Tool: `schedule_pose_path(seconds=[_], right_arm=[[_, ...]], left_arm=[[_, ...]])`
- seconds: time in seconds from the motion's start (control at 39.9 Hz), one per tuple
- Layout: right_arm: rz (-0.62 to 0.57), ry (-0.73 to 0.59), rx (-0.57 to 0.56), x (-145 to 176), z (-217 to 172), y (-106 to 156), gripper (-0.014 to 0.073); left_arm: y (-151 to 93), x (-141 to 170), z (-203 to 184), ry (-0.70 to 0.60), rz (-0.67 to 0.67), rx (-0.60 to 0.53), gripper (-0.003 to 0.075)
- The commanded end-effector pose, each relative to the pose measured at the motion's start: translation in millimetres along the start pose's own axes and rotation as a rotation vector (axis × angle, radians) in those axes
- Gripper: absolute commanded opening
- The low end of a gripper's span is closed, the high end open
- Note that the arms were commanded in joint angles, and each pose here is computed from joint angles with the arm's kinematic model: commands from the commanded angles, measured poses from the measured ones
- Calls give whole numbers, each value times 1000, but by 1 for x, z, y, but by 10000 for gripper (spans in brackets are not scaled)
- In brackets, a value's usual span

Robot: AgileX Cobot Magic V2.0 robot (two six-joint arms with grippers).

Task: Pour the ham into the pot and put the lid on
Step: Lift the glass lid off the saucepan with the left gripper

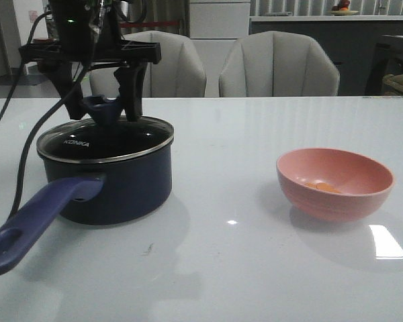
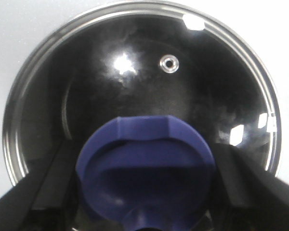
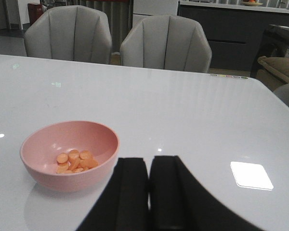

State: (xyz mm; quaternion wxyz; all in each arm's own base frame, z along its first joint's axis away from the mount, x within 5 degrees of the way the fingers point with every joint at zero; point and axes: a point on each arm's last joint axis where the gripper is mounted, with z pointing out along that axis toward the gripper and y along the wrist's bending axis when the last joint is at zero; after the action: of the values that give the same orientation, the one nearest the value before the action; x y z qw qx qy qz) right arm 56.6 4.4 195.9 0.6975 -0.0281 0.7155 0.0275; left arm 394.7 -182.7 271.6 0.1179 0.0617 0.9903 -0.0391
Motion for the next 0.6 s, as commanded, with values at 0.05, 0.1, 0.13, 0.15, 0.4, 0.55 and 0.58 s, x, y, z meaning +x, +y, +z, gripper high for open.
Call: schedule_pose_path(seconds=[0.05,0.1,0.13,0.15,0.4,0.55,0.58], right_arm=[[-13,-110,2,-11,-2,0,169],[-13,-110,2,-11,-2,0,169],[-13,-110,2,-11,-2,0,169],[-13,-110,2,-11,-2,0,169],[-13,-110,2,-11,-2,0,169],[-13,-110,2,-11,-2,0,169],[-13,-110,2,-11,-2,0,169]], left_arm=[[-3,-7,-50,-131,-15,46,289],[-3,-8,-53,-134,-13,47,289],[-3,-8,-55,-140,-12,48,289],[-3,-8,-55,-139,-12,48,289],[13,-9,-74,-184,11,23,288],[38,-6,-99,-242,28,-3,288],[44,-5,-106,-255,24,-7,288]])
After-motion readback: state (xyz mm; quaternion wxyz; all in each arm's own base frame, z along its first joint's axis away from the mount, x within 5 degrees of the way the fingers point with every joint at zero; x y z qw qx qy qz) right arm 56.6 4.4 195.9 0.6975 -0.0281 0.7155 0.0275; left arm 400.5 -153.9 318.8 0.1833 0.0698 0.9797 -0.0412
